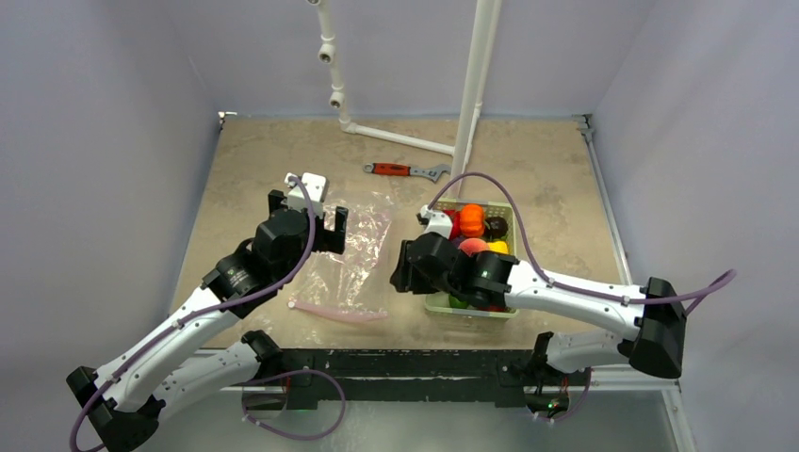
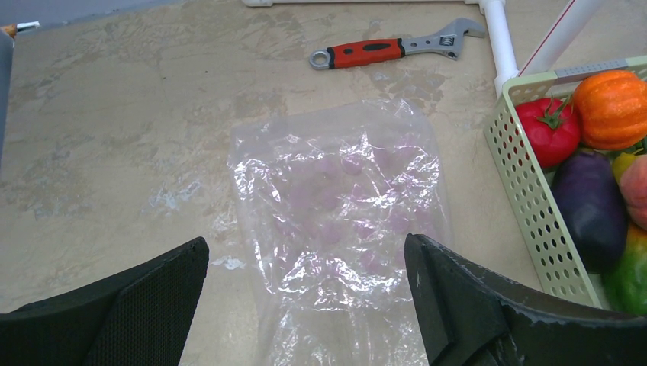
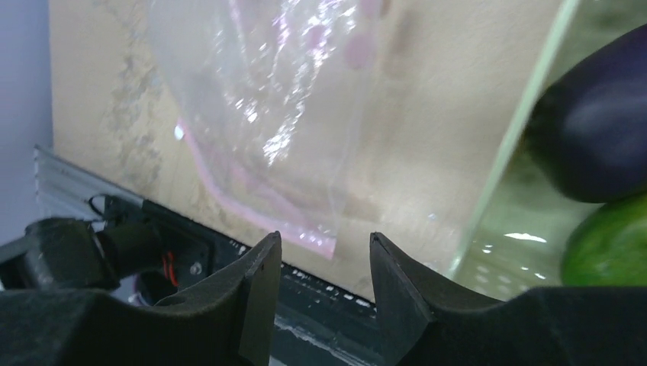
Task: Place the food in the zip-top bag and seal the zipper
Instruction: Pick up the zipper food storage bag at the center of the board.
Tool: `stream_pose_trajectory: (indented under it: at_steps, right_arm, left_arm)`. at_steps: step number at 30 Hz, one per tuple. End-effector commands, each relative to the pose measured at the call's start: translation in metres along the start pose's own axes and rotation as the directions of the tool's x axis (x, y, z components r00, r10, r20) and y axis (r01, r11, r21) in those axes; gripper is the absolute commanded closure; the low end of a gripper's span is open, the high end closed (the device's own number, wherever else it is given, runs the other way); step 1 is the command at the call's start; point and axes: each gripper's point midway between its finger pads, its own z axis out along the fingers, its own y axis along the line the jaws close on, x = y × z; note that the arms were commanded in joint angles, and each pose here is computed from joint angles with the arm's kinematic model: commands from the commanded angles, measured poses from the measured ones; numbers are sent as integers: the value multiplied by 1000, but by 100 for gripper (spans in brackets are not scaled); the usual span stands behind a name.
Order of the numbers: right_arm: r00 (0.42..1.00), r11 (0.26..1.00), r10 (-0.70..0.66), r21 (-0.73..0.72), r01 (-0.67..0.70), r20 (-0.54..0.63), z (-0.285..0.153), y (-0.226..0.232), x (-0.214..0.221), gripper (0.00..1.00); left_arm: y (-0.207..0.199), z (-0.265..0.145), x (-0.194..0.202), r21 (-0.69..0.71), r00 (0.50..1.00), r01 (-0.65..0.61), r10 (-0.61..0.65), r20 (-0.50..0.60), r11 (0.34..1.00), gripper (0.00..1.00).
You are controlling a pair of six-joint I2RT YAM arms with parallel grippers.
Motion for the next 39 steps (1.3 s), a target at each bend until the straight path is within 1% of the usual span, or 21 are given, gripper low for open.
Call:
stream_pose_trajectory:
  at_steps: [1, 4, 8, 11, 14, 19, 20, 23, 24, 29, 39]
  right_arm:
    - [999, 991, 13, -134, -17, -31, -15, 45, 13, 51]
    - [997, 987, -9, -158, -3, -75, -14, 55, 37, 49]
    - [992, 986, -15, -164, -6, -125, -9, 59, 68, 39]
    - [990, 988, 4, -153, -26, -144, -4, 59, 83, 35]
    - [989, 990, 47, -125, -64, -138, 2, 54, 87, 33]
    - [983, 992, 113, -33, -119, -144, 17, 32, 100, 32]
    - [981, 992, 124, -21, -128, -147, 19, 30, 102, 30]
    - [975, 990, 135, -5, -138, -178, 26, 24, 115, 29]
    - [973, 988, 150, 3, -151, -174, 28, 22, 116, 26]
    - [969, 978, 207, -9, -210, -137, 36, 25, 111, 23]
    - [957, 958, 284, -18, -285, -55, 64, 21, 82, 24]
  left_arm:
    - [1, -1, -5, -3, 1000, 10, -9, 12, 1000, 1]
    - [2, -1, -5, -4, 1000, 6, -6, 14, 1000, 1]
    - [3, -2, -5, -9, 1000, 6, -6, 16, 1000, 1]
    - [3, -2, -5, -11, 1000, 7, -7, 17, 1000, 2]
    - [4, -2, -6, -13, 1000, 7, -7, 19, 1000, 2]
    - [3, -1, -4, -11, 1000, 6, -6, 15, 1000, 2]
    - [3, -2, -5, -11, 1000, 7, -7, 16, 1000, 2]
    - [3, -2, -4, -12, 1000, 6, -6, 15, 1000, 2]
    - [3, -2, -5, -11, 1000, 7, -7, 16, 1000, 2]
    - [3, -1, -4, -10, 1000, 5, -5, 14, 1000, 2]
    - [4, -2, -4, -15, 1000, 3, -3, 15, 1000, 2]
